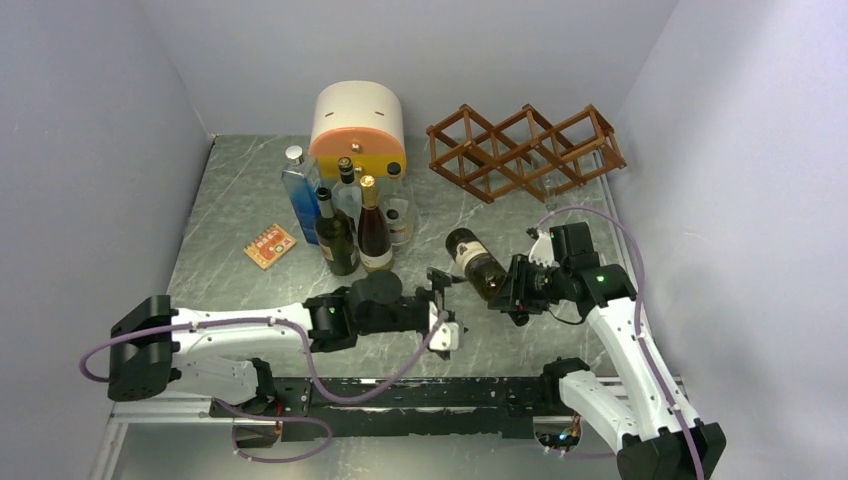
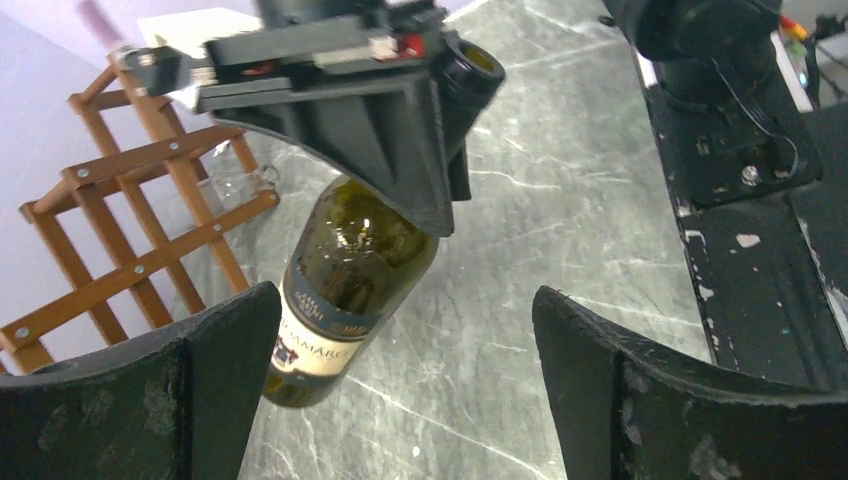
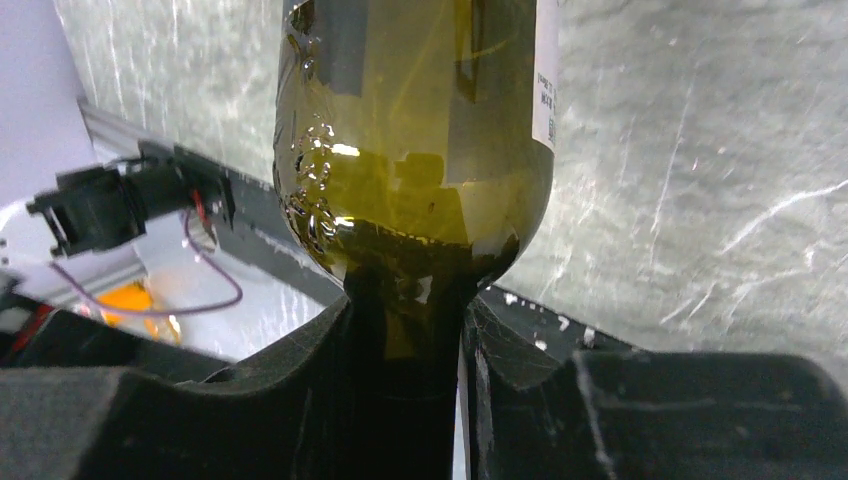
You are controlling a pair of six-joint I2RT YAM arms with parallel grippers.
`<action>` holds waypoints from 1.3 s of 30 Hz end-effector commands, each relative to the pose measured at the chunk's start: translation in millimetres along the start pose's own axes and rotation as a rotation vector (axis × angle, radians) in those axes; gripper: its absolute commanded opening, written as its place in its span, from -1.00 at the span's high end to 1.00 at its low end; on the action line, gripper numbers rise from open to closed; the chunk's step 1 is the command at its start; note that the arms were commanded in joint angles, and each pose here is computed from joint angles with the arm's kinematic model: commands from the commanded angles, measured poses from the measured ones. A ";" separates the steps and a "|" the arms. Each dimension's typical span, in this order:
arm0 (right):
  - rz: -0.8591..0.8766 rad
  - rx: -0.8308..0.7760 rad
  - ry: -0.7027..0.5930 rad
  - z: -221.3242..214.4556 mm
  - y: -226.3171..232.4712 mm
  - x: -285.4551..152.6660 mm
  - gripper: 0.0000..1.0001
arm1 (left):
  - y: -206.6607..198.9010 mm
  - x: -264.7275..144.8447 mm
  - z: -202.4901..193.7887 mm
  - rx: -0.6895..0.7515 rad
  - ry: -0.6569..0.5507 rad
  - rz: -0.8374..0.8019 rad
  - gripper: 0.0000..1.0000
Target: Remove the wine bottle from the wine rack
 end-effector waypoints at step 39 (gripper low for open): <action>0.210 -0.336 0.178 -52.6 61.1 -15.9 0.07 | -24.6 35.8 -50.4 0.161 0.291 0.189 0.81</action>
Point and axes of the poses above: each gripper's point midway between its finger pads, its own x axis out along the fingers, its own y axis along the line the jaws close on, z = x × y, the point moved 2 cm from there along -x, back along the fingers, and after that the axes turned 3 degrees about -x, right-handed, at the moved point
